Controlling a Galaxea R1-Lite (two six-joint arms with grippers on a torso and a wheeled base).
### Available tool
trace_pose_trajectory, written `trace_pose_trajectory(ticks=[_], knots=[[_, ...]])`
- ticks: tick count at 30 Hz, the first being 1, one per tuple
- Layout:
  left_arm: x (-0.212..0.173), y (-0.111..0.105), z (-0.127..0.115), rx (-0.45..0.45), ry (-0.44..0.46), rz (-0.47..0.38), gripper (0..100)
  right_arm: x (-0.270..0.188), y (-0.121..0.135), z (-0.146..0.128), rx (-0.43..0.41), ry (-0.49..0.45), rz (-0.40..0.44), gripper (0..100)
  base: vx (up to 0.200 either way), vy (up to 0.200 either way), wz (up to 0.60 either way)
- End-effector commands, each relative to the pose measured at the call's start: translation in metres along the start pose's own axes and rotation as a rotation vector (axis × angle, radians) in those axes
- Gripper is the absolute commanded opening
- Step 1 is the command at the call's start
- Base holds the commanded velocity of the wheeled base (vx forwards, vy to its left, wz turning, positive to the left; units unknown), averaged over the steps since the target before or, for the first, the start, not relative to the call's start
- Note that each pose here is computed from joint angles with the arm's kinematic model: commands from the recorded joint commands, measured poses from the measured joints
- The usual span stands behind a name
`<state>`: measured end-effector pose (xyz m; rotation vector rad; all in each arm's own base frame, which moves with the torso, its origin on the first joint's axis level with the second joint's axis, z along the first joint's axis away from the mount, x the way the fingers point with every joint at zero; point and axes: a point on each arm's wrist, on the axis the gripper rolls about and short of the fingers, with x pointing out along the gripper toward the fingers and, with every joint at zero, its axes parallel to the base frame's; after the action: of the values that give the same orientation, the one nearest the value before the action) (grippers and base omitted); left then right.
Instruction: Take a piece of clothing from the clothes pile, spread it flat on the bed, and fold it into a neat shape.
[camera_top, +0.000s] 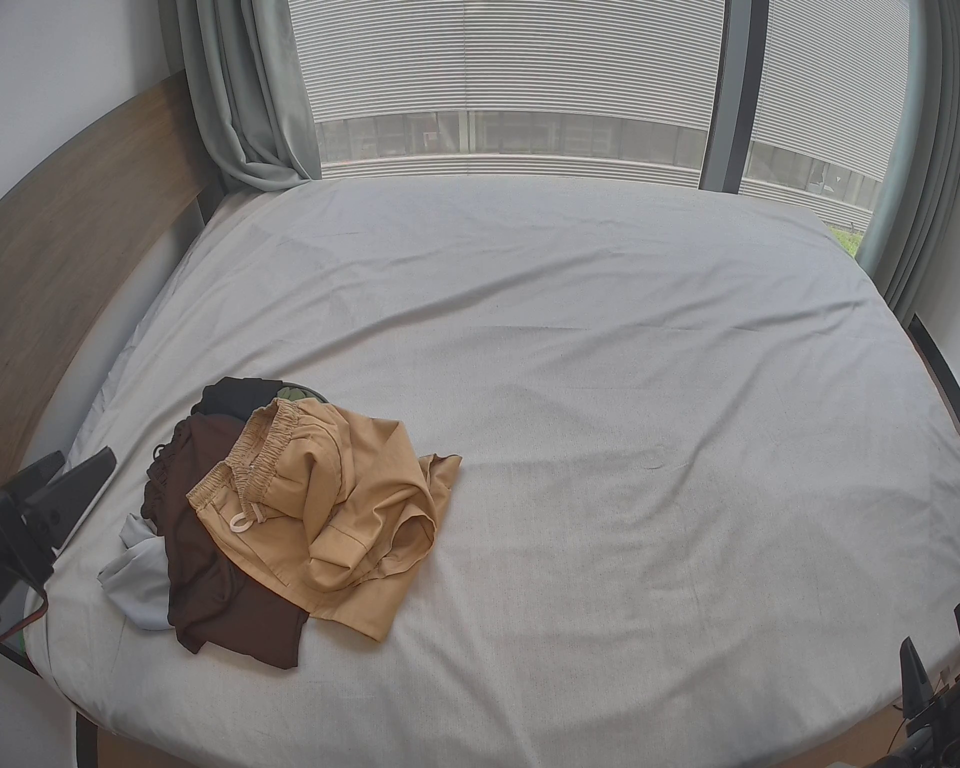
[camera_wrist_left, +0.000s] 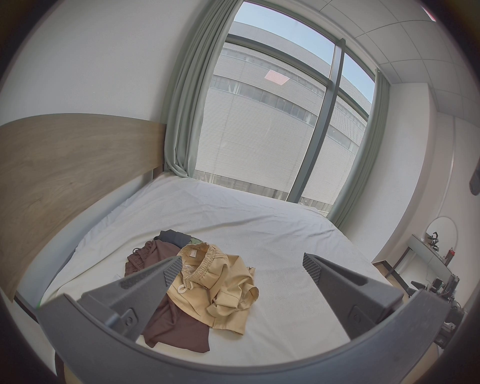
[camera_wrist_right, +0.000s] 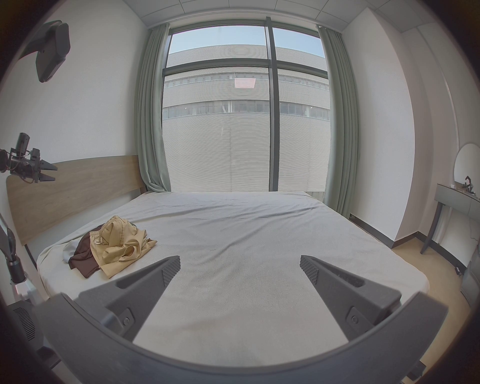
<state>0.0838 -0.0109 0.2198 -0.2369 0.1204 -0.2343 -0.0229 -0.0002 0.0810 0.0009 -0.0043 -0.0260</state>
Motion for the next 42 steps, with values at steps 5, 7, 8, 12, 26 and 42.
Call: trace_pose_trajectory(ticks=[5, 7, 8, 12, 26, 42], knots=[[0.051, 0.001, 0.01, -0.006, 0.071, -0.02, 100, 0.001, 0.0, -0.005, -0.001, 0.017, 0.001, 100, 0.0, 0.0, 0.0], [0.06, 0.001, 0.01, -0.005, 0.08, -0.028, 100, 0.001, 0.0, -0.005, 0.0, 0.017, 0.0, 100, 0.0, 0.0, 0.0], [0.065, 0.0, 0.01, -0.006, 0.084, -0.038, 100, 0.001, 0.0, -0.005, 0.0, 0.017, 0.0, 100, 0.0, 0.0, 0.0], [0.087, 0.001, 0.004, -0.015, 0.109, -0.044, 100, 0.001, 0.0, -0.005, -0.001, 0.017, 0.0, 100, 0.0, 0.0, 0.0], [0.122, 0.007, -0.003, -0.066, 0.118, -0.059, 100, 0.001, 0.0, -0.005, 0.0, 0.017, 0.0, 100, 0.0, 0.0, 0.0], [0.147, 0.029, -0.019, -0.111, 0.199, -0.025, 100, 0.001, 0.0, -0.005, 0.0, 0.017, 0.0, 100, 0.0, 0.0, 0.0]])
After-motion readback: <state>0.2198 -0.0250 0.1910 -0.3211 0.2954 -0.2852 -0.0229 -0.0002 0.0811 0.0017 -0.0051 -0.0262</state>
